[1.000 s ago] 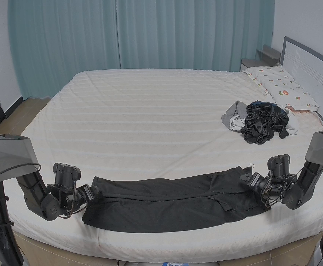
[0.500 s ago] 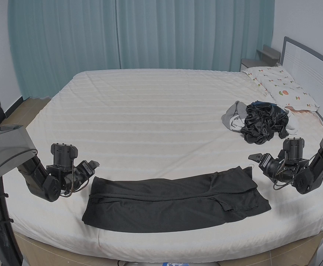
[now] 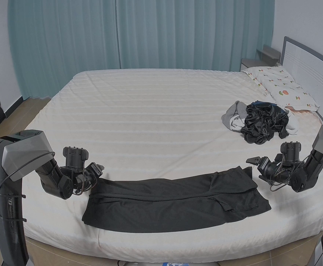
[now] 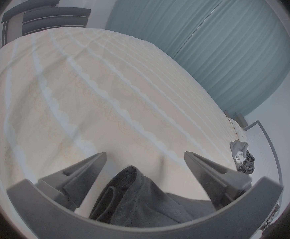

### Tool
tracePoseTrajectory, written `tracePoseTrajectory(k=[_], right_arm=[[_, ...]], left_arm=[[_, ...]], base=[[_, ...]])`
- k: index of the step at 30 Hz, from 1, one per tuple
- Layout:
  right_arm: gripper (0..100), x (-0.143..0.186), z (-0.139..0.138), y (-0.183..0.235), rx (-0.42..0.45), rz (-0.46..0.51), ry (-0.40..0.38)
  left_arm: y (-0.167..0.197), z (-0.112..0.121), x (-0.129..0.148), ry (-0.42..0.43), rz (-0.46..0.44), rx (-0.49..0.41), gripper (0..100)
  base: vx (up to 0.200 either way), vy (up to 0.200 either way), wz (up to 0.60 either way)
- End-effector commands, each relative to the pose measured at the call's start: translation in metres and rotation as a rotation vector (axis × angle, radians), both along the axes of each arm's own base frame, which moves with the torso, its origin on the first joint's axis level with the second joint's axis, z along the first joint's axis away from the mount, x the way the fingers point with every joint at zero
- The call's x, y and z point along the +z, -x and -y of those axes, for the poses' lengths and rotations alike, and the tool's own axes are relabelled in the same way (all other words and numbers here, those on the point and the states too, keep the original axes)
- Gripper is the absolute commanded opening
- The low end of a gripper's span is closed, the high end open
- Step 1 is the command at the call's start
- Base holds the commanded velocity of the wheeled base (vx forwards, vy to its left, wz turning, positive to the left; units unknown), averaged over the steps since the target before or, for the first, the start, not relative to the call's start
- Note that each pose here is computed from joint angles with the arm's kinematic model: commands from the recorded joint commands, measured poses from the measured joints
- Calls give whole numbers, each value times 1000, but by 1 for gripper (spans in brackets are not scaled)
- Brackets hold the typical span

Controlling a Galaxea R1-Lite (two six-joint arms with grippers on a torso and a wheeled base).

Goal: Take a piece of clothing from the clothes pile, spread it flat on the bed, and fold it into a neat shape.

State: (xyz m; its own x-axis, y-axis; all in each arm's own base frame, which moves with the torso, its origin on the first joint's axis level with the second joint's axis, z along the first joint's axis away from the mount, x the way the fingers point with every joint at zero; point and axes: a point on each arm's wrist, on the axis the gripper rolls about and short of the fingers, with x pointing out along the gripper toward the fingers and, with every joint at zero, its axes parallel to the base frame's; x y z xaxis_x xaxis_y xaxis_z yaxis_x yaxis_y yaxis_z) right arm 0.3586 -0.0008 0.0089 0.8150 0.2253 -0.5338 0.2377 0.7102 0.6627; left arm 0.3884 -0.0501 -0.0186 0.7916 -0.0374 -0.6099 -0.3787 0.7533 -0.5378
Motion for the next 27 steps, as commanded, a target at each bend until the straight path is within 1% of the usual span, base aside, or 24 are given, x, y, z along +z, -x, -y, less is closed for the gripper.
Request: tracePoseTrajectory(k=[1, 3, 7, 11, 18, 19, 27], right_arm=[[100, -10, 0, -1, 0, -18, 0], [100, -11, 0, -2, -1, -9, -2], [100, -13, -1, -4, 5, 2, -2], [100, -21, -3, -10, 9, 10, -2], [100, -32, -1, -18, -1, 20, -2], [0, -32, -1, -20, -3, 23, 0], [0, -36, 3, -21, -17, 16, -2]], left_arm=[[2, -1, -7, -7, -19, 10, 0], [4, -3, -7, -8, -24, 19, 0], [6, -5, -7, 18, -29, 46, 0], [7, -5, -8, 28, -30, 82, 0], [11, -6, -9, 22, -40, 91, 0], [11, -6, -8, 22, -38, 91, 0], [15, -7, -10, 21, -52, 92, 0]], base=[[0, 0, 0], [0, 0, 0], [0, 0, 0], [0, 0, 0], [0, 0, 0], [0, 0, 0], [0, 0, 0]])
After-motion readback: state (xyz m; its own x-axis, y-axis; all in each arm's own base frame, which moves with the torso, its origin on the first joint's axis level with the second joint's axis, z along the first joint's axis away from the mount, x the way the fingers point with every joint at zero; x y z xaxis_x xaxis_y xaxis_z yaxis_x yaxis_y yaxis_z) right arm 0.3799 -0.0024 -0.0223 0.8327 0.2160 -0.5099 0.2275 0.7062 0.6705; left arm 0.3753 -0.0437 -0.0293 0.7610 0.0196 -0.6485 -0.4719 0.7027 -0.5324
